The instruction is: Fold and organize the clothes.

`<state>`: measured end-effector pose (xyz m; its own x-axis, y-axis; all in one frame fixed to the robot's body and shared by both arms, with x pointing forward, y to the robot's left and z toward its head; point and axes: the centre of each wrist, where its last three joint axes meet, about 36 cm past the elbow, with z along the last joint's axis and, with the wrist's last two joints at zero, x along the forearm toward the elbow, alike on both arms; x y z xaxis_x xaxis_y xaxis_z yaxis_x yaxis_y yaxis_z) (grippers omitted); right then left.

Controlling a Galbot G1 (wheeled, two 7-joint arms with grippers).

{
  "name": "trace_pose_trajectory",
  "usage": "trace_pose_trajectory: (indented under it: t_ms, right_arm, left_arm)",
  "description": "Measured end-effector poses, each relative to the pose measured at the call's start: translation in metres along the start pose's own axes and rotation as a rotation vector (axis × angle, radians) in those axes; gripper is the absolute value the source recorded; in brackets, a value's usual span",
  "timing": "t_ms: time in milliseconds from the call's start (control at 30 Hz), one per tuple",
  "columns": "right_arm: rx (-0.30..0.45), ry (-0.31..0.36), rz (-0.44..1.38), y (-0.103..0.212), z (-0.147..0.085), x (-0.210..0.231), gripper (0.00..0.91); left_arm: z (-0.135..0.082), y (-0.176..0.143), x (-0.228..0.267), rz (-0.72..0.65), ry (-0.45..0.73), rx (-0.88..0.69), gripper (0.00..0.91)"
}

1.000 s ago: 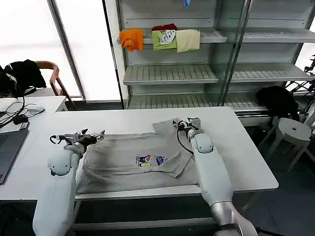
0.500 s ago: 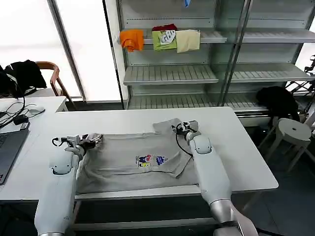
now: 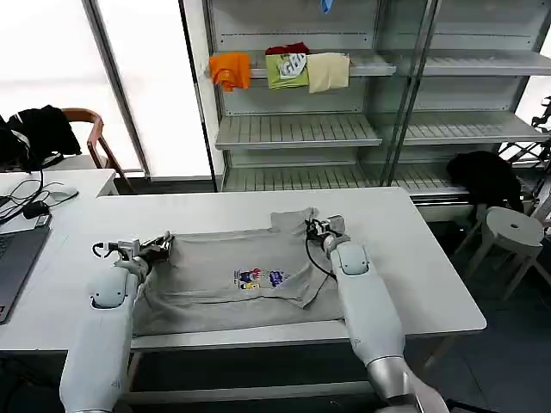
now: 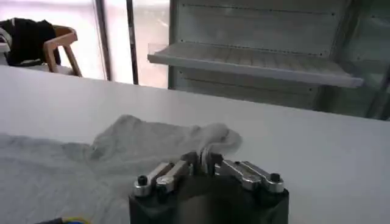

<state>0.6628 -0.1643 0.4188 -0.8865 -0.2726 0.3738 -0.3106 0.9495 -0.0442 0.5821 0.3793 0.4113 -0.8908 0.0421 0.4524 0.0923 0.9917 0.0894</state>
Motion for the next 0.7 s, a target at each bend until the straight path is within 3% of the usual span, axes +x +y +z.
trace_pose_trajectory:
  t_ms: [433,700]
  right_arm:
    - [-0.036,-0.129,-0.027,0.019,-0.036,0.035,0.0]
    - [-0.052,-0.167,-0.079,0.042,-0.037,0.07,0.0]
  left_arm:
    - [-0.008,0.011,0.021,-0.009,-0.119,0.07,0.0]
    - [-0.011,0.015,0.049,0.025,-0.192,0.116,0.0]
